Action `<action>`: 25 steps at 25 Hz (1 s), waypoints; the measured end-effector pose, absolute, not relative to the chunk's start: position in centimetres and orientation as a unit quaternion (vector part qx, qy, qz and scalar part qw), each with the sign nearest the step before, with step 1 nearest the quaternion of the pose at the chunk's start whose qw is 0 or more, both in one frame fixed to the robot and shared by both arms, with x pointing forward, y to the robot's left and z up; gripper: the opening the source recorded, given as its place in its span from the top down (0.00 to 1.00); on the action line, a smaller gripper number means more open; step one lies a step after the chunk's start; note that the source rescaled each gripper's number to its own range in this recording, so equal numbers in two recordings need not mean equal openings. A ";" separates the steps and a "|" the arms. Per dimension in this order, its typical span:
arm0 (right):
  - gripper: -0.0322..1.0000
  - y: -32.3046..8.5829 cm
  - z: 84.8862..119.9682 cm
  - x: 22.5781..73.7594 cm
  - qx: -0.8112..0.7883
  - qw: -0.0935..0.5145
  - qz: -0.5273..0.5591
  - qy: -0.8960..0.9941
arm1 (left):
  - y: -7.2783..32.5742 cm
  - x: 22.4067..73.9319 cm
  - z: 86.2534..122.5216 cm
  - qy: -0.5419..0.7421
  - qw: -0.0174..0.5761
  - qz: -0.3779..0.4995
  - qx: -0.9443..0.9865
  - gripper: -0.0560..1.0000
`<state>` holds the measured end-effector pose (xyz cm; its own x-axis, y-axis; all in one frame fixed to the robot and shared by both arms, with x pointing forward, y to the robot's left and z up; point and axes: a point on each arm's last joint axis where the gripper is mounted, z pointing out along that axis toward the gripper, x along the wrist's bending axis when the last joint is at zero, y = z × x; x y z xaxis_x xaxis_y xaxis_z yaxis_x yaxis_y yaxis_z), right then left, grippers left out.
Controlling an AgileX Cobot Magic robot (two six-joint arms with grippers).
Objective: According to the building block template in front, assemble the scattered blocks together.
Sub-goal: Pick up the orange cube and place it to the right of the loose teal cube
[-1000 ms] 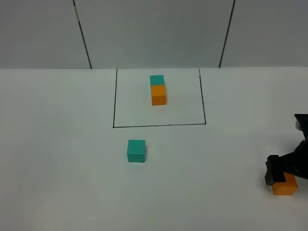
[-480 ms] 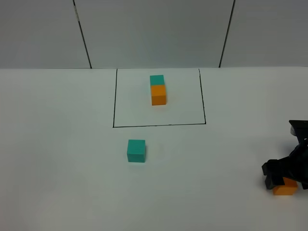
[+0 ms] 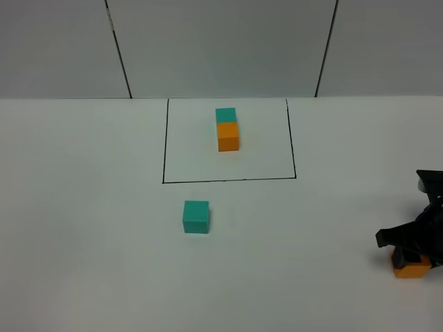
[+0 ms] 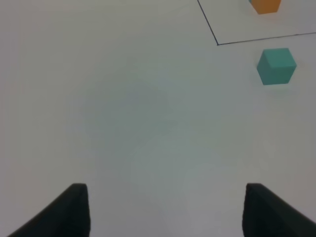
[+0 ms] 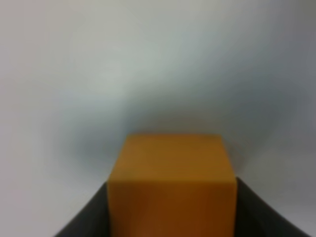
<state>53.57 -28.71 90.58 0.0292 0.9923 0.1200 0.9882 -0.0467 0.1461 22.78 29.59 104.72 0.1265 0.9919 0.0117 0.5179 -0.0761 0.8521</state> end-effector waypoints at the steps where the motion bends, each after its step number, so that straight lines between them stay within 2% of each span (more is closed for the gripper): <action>1: 0.97 -28.6 90.9 53.9 0.713 0.010 0.094 0.695 | 29.6 22.8 104.7 0.575 0.363 0.326 0.657 0.51; 5: 0.97 -26.5 93.9 56.1 0.630 0.021 0.099 0.770 | 29.6 22.8 104.7 0.575 0.363 0.326 0.657 0.51; 12: 0.97 -19.0 99.6 58.7 0.333 0.076 0.079 0.936 | 29.6 22.8 104.7 0.575 0.363 0.326 0.657 0.51; 18: 0.97 -12.6 98.4 60.9 0.185 0.049 0.049 0.980 | 29.6 22.8 104.7 0.575 0.363 0.326 0.657 0.51; 25: 0.97 -7.0 96.2 62.4 0.105 0.036 0.039 0.993 | 29.6 22.8 104.7 0.575 0.363 0.326 0.657 0.51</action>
